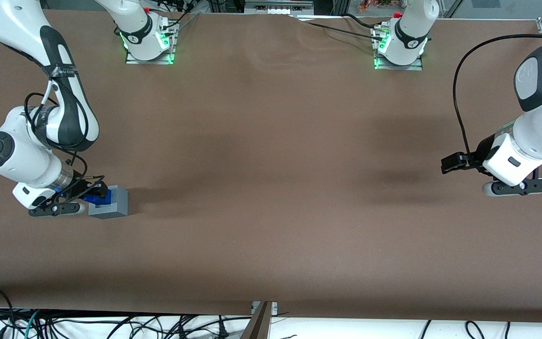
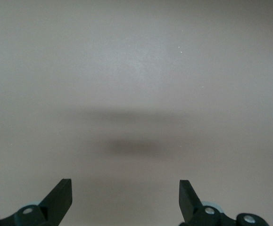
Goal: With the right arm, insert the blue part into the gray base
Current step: 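Lower the blue block into the gray base and open the right gripper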
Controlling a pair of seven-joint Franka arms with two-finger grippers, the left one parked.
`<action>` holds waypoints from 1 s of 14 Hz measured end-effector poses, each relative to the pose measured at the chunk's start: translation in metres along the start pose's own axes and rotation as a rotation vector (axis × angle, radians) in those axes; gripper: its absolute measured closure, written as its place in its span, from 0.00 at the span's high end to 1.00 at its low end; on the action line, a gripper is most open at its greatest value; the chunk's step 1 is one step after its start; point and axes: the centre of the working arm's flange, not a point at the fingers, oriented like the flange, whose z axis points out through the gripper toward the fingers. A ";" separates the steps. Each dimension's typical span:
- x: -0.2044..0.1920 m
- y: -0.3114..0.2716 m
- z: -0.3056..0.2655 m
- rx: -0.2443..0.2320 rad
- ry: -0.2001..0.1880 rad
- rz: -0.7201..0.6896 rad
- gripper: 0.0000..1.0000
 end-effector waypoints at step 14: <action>0.004 0.001 0.009 0.010 0.035 -0.052 0.54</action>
